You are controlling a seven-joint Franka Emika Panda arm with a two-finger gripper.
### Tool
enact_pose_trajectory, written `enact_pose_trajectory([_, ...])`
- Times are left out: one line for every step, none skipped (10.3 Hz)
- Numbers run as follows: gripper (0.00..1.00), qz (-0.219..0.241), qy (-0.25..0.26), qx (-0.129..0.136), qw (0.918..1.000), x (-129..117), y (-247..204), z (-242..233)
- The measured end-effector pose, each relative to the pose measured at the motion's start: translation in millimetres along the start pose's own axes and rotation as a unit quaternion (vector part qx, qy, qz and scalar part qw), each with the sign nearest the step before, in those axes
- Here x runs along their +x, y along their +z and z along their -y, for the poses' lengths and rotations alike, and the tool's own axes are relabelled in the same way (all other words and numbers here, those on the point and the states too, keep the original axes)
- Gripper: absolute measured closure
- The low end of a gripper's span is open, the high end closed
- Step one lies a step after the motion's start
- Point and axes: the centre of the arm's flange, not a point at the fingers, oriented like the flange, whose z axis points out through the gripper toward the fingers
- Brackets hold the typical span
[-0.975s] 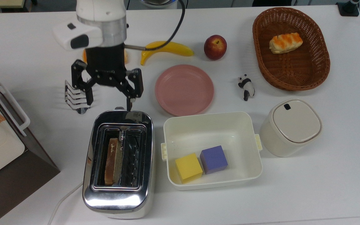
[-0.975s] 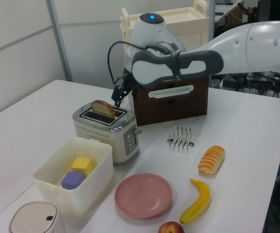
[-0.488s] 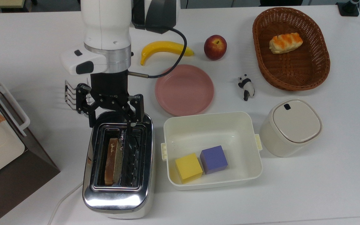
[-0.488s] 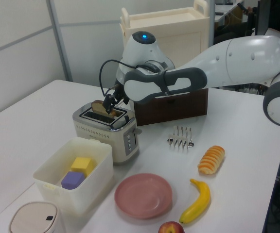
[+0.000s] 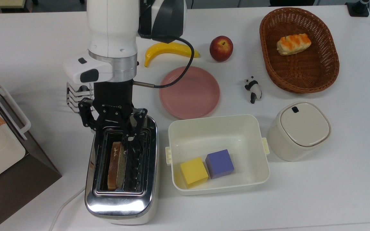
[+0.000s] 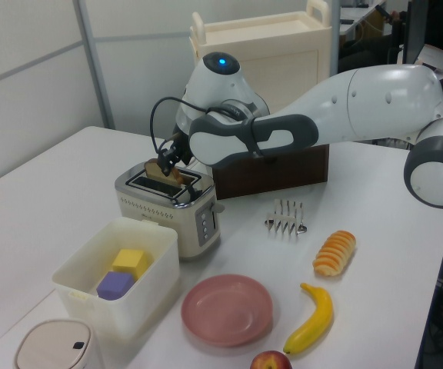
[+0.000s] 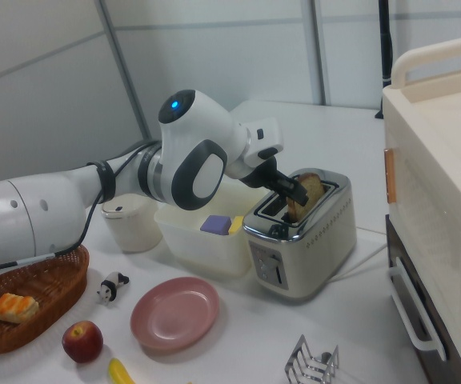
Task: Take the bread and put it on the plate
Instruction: 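Lower the gripper and close it on the bread slice's crust, then lift the bread slice up out of the toaster slot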
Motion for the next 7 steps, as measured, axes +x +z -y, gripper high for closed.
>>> enact_pose_trajectory([0.58,-0.001,-0.005,-0.003,1.0,-2.2,6.9,1.0])
enact_pose_trajectory([0.75,0.0,-0.007,-0.005,1.0,-3.2,9.6,1.5])
enact_pose_trajectory([0.88,-0.001,-0.007,-0.005,1.0,-2.7,9.6,1.7])
enact_pose_trajectory([0.89,-0.002,-0.007,-0.004,1.0,-1.6,8.2,2.1])
enact_pose_trajectory([0.91,-0.008,-0.007,-0.003,0.9999,2.1,3.2,3.5])
enact_pose_trajectory([0.91,-0.018,0.002,-0.001,0.9998,9.1,-8.0,4.0])
enact_pose_trajectory([0.91,-0.03,0.011,0.002,0.9995,17.3,-25.9,2.8])
